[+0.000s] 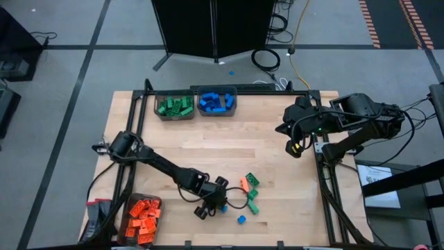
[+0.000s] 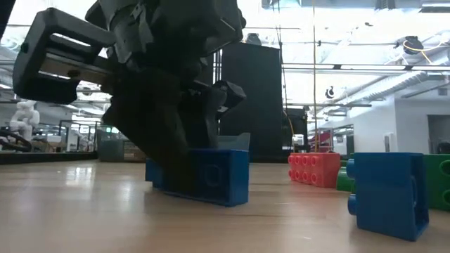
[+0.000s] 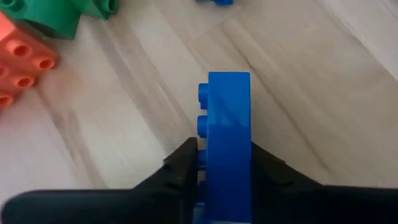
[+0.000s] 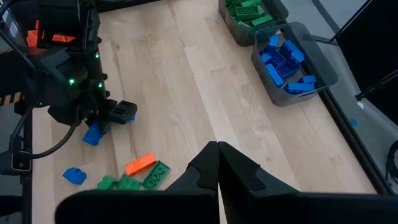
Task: Sort blocks
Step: Put the blue gamepiece into the top right black bin
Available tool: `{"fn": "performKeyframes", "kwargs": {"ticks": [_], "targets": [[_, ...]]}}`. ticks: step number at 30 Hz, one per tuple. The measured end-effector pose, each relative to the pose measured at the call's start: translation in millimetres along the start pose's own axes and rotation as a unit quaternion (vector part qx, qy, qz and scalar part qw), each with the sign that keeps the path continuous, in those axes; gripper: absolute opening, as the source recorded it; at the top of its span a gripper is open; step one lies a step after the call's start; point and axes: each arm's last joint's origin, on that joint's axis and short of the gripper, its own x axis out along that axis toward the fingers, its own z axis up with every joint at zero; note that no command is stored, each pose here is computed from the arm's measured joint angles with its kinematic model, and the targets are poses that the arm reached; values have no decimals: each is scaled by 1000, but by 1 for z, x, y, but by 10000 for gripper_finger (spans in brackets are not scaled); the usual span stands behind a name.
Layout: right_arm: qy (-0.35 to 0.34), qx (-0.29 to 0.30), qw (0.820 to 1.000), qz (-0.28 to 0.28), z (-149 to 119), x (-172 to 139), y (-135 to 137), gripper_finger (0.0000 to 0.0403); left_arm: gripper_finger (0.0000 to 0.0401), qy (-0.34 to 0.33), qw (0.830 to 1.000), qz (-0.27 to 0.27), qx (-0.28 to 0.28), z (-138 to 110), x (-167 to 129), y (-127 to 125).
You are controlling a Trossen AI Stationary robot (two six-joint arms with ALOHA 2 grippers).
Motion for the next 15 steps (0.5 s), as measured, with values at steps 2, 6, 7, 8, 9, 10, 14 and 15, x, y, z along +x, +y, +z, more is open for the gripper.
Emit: {"fn": "performKeyframes", "kwargs": {"ticks": [2,6,7,8,9,10,14,15], "targets": [[0,0,1000,0,0,0,0,0,77,1,1000,7,-9,1,-5,0],[0,0,1000,0,0,0,0,0,77,-18,999,19,-23,8,-16,1],[0,0,1000,0,0,0,0,0,77,-20,999,27,-23,9,-19,1],[0,1,1000,0,0,0,0,0,77,-22,999,38,-23,10,-21,1],[0,1,1000,0,0,0,0,0,77,-26,998,49,-23,12,-26,2],[0,1,1000,0,0,0,0,0,77,-28,998,60,-23,14,-30,3],[0,2,1000,0,0,0,0,0,77,-30,992,119,-32,20,-45,13],[0,4,1000,0,0,0,0,0,77,-23,990,133,-37,18,-48,17]]}}
